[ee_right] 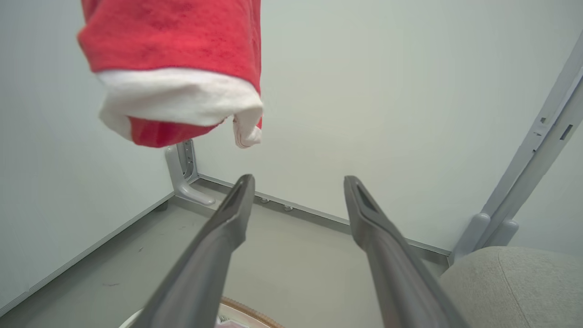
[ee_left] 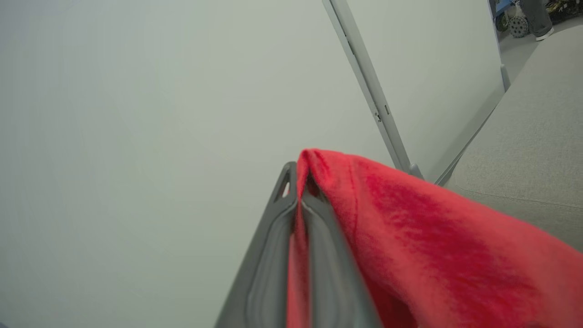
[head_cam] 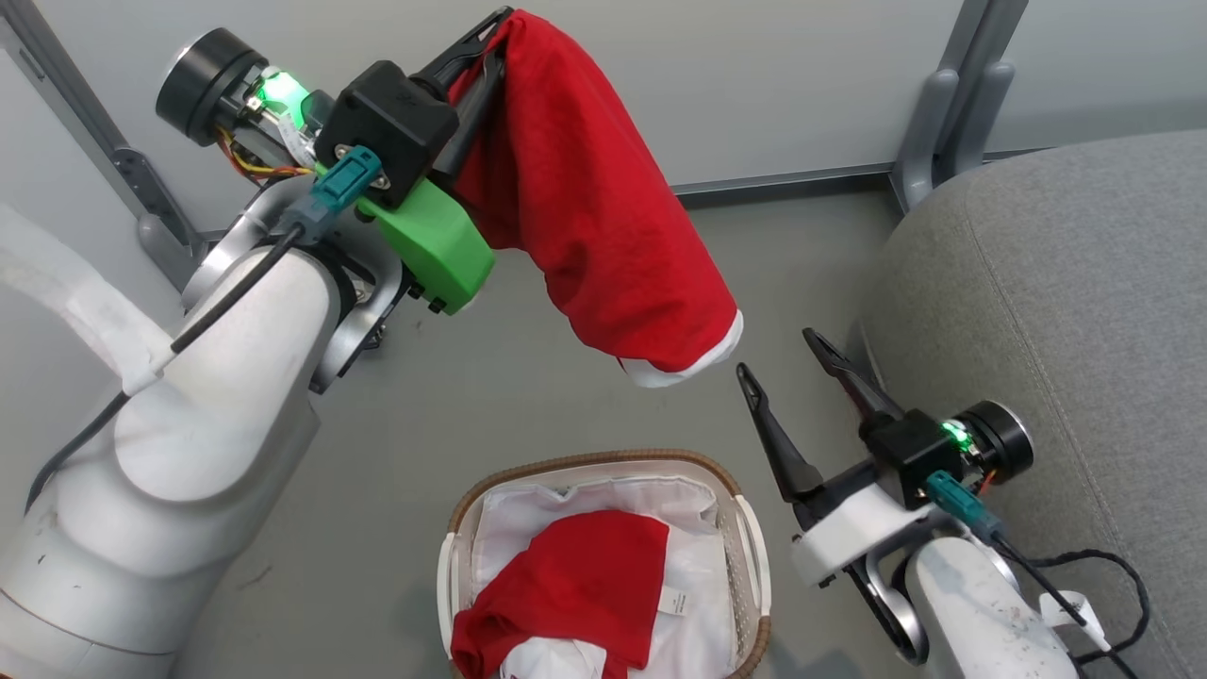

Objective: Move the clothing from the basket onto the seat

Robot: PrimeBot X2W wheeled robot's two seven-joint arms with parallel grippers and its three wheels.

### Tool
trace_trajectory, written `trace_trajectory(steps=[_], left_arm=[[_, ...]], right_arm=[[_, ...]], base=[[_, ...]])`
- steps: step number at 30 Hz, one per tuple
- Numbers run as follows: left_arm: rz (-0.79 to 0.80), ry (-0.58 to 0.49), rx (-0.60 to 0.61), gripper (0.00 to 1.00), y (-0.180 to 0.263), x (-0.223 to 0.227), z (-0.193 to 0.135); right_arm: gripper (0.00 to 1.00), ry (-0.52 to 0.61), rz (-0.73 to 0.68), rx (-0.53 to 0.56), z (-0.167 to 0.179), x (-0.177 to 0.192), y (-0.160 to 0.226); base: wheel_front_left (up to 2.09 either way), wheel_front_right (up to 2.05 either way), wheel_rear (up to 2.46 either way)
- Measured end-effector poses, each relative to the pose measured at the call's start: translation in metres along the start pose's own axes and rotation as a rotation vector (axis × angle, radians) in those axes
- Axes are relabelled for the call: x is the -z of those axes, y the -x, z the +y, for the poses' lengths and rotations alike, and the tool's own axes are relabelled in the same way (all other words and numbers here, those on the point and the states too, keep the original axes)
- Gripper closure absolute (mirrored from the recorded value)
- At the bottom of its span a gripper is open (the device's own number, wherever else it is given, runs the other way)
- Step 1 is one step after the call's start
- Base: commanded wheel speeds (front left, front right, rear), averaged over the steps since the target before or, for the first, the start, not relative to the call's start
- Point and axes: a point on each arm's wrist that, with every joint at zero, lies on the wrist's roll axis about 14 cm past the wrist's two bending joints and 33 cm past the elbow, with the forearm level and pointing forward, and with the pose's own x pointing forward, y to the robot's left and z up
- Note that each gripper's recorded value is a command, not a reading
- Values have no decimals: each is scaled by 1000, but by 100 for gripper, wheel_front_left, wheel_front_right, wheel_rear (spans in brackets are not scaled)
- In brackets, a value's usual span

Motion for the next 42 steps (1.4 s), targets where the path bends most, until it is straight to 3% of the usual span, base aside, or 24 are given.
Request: trace_trajectory(steps=[7,15,20,21,25,32,33,34,35,36,42], left_arm=[[-23,-15,17,100,6,-16,-8],[-6,2,39,100,12,-8,-19],[7,35,42,100,16,2,-26],[5,40,42,100,17,3,-27],[1,84,40,100,20,8,-34],[16,217,-3,100,34,34,-48],[16,234,-10,70,35,38,-50],[18,257,-25,53,38,43,-51],[19,274,-34,16,41,48,-53],[23,286,-45,0,44,53,-55],[45,376,-100,0,58,80,-66]], right_arm=[[0,92,-41,-149,40,-15,-22],[0,131,-186,-169,41,-63,-47],[0,129,-202,-194,49,-68,-49],[44,123,-197,-198,51,-66,-49],[100,104,-190,-201,52,-64,-48],[100,78,-192,-197,52,-65,-46],[100,76,-194,-193,51,-66,-46],[100,71,-197,-186,49,-67,-46],[100,70,-198,-180,47,-68,-45],[100,67,-198,-173,45,-68,-45],[100,60,-199,-130,31,-69,-44]], base=[[0,0,0],[0,0,0],[0,0,0],[0,0,0],[0,0,0],[0,0,0],[0,0,0],[0,0,0],[0,0,0],[0,0,0],[0,0,0]])
